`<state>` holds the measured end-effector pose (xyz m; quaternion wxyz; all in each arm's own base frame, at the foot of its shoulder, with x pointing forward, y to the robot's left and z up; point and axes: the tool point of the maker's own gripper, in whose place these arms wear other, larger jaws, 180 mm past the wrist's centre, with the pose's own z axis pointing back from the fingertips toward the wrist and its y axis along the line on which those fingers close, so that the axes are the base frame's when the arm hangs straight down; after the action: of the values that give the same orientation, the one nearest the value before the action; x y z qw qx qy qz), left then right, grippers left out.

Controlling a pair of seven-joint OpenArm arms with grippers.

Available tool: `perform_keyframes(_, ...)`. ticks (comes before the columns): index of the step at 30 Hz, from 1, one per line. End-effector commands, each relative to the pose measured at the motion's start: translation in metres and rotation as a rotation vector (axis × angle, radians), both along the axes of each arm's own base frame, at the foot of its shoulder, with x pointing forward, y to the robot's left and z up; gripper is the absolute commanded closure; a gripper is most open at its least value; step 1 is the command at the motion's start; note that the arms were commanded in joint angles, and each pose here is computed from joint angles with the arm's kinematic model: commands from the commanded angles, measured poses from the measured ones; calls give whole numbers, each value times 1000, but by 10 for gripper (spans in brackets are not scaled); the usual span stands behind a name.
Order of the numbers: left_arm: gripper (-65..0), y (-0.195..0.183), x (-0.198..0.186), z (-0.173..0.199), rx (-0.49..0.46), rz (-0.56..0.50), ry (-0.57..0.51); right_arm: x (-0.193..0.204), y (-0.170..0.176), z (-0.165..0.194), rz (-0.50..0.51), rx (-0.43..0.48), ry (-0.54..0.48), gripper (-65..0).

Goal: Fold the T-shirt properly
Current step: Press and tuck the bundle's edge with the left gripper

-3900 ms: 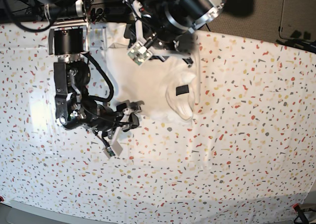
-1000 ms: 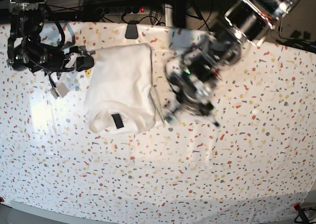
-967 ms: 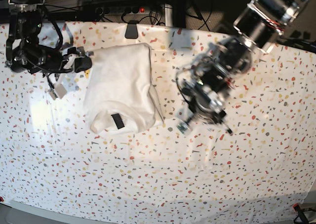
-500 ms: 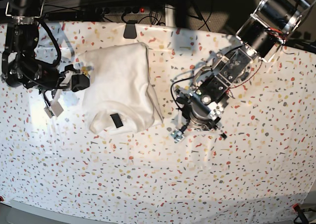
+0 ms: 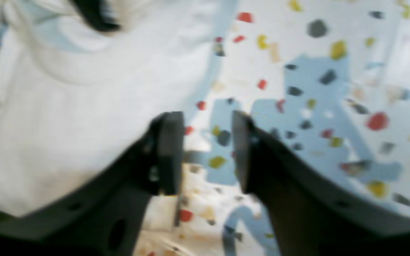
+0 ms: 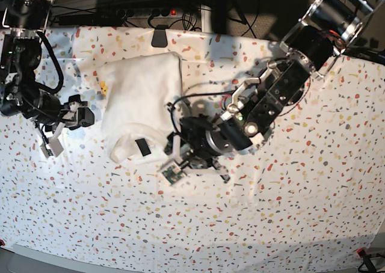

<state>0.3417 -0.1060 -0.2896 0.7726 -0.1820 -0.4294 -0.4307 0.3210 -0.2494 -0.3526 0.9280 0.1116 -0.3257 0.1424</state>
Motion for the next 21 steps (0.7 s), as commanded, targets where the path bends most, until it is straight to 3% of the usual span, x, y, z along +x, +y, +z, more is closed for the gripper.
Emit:
perform_keyframes(1,-150,-18,-5,21,-83,-49,-20,13,-9,17,-2,-41,-57,-339)
perform_keyframes(3,-150,-45,-27,30,-176,-140,21,17,-19,19,-12,-104,-62,-392)
perform_keyframes(8,-150,-68,-38,47,-264,-192,-8,28,-48,32,-67,-215,-86,-392)
perform_keyframes(11,-150,-67,-32,44,-263,-177,-32,28,-76,52,-142,-210,-128,-392)
perform_keyframes(15,-150,-60,-13,10,-221,-121,-64,23,-114,90,-248,-145,-209,-392)
perform_keyframes(18,-150,-59,0,-8,-306,-85,-76,12,-136,111,-286,-121,-232,-392)
perform_keyframes(21,-150,-66,2,-26,-346,-59,-34,0,-154,117,-306,-153,-217,-392)
